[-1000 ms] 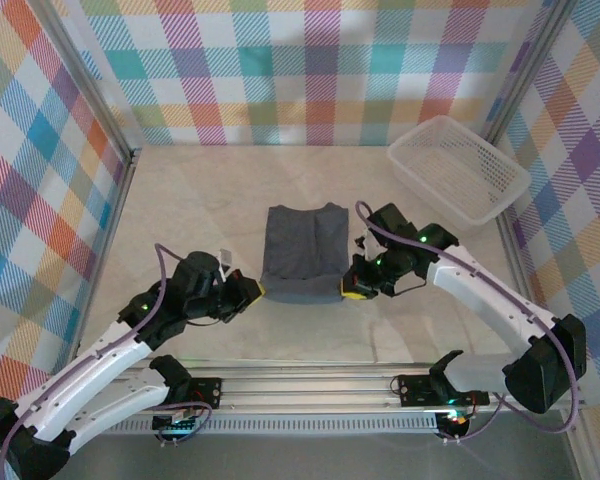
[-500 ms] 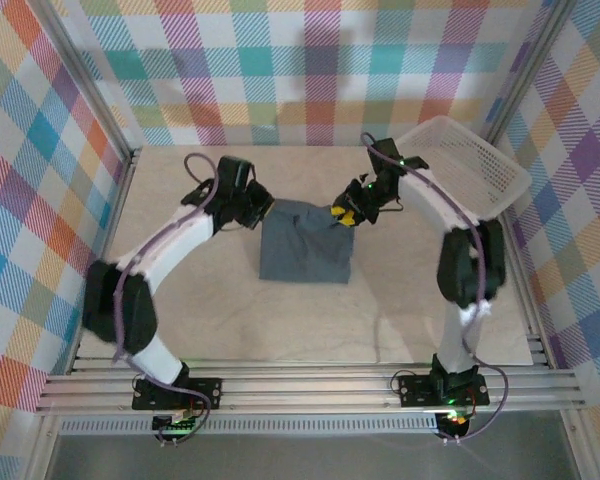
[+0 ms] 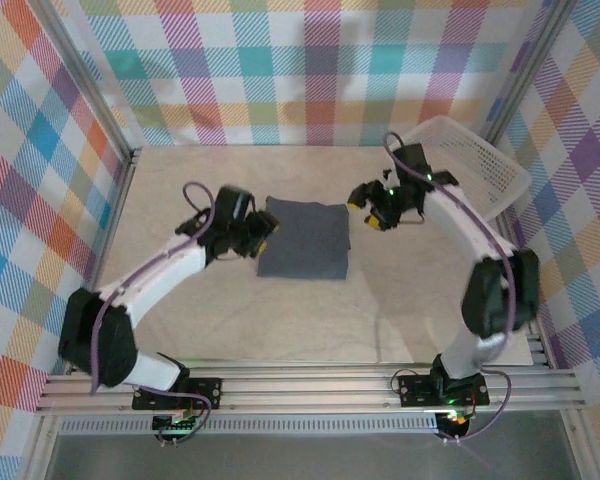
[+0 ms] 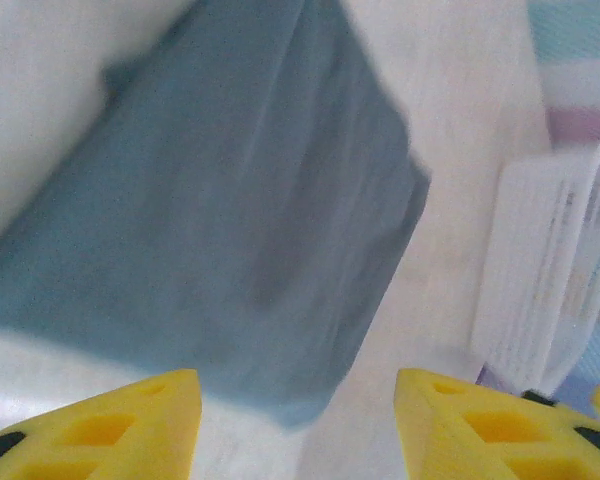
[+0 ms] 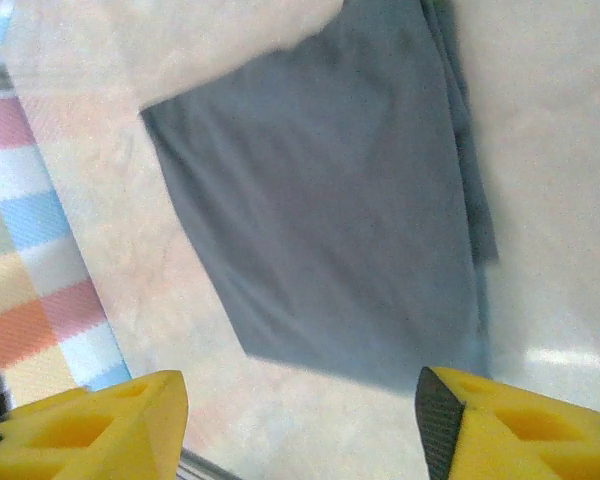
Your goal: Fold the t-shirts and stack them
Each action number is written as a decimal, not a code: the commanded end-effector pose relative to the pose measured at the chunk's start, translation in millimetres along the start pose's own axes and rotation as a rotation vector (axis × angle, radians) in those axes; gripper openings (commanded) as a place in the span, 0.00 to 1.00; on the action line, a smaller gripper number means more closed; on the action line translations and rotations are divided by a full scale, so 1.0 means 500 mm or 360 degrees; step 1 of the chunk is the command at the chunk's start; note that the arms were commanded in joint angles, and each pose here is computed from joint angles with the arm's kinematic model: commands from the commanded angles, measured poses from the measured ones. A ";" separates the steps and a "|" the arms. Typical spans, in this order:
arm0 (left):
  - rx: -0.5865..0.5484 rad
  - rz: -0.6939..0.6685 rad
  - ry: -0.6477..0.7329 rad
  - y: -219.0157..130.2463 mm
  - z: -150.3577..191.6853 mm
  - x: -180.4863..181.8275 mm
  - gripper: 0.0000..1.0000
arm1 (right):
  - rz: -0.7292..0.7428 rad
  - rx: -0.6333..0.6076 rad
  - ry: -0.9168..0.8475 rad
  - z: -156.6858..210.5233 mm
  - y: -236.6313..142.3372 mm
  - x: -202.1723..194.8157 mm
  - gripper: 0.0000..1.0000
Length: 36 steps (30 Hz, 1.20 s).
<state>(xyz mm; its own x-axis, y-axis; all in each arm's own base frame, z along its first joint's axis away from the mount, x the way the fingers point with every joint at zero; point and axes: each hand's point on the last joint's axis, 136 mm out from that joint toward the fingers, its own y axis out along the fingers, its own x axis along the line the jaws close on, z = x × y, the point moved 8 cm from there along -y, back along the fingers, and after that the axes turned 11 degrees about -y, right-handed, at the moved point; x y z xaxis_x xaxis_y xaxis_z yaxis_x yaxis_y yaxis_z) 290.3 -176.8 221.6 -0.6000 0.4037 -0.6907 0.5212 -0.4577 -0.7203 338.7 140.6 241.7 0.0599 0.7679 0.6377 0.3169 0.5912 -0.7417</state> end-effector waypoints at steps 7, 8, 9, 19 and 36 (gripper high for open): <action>0.0266 0.0139 -0.0357 0.129 0.145 0.015 0.70 | -0.0114 -0.0125 -0.0031 0.173 -0.040 -0.081 0.67; 0.0290 0.0126 -0.0379 0.152 0.161 0.010 0.71 | -0.0098 -0.0112 -0.0033 0.178 -0.044 -0.083 0.67; 0.0300 0.0098 -0.0445 0.175 0.176 0.012 0.71 | -0.0095 -0.0113 -0.0039 0.180 -0.050 -0.083 0.67; 0.0108 -0.0076 -0.0656 0.295 0.210 0.016 0.73 | -0.0084 -0.0137 -0.0079 0.215 -0.109 -0.080 0.66; -0.0334 -0.0177 -0.0704 0.304 -0.094 0.075 0.00 | -0.0080 -0.0181 -0.0035 0.250 -0.145 -0.092 0.65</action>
<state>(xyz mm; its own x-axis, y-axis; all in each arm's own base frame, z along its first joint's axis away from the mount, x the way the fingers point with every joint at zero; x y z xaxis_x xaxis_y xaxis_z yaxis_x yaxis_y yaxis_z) 370.2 -249.5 93.9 -0.8146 -0.0212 -0.5797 0.5437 -0.3762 -0.7503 199.1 96.1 239.7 0.0129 0.7417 0.6706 0.4207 0.6044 -0.6766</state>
